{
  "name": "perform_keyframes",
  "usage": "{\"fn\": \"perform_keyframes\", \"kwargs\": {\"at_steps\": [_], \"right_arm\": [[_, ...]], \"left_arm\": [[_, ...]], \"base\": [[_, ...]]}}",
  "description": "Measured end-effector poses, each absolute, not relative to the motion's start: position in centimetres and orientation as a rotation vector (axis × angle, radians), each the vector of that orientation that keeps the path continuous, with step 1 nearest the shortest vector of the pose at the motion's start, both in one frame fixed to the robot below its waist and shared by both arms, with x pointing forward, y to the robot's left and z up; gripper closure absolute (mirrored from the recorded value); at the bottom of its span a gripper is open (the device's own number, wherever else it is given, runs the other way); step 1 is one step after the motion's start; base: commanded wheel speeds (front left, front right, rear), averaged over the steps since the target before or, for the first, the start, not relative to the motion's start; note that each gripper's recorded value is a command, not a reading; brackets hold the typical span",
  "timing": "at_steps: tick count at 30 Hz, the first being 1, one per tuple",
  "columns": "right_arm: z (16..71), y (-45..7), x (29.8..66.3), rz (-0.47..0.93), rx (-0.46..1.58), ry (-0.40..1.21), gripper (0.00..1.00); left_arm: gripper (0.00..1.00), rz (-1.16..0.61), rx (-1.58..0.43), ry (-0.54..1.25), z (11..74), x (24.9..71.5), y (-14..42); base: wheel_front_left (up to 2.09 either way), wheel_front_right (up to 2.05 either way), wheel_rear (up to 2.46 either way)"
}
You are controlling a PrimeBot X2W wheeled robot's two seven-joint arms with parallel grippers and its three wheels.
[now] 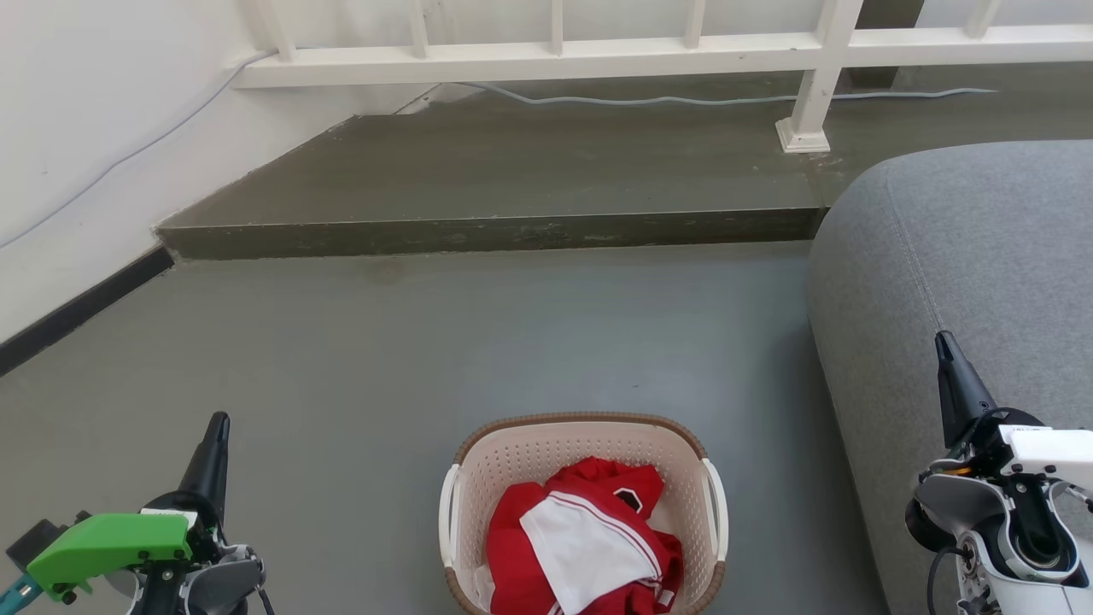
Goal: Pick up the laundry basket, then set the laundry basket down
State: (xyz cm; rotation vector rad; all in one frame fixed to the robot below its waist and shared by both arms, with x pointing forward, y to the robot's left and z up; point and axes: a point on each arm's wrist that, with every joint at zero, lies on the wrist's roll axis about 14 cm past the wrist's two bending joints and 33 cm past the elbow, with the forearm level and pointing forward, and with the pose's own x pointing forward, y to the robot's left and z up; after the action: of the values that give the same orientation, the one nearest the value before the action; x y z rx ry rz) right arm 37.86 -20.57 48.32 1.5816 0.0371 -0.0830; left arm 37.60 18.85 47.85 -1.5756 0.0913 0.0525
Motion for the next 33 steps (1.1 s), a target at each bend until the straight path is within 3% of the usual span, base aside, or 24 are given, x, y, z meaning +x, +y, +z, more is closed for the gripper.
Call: {"fn": "perform_keyframes", "kwargs": {"at_steps": [33], "right_arm": [[48.32,-20.57,37.86,-0.083,1.582,0.037,1.00]], "left_arm": [[1.00,0.053,-1.576,0.091,47.85,37.60,18.85]], "base": [[0.00,0.00,0.00]]}}
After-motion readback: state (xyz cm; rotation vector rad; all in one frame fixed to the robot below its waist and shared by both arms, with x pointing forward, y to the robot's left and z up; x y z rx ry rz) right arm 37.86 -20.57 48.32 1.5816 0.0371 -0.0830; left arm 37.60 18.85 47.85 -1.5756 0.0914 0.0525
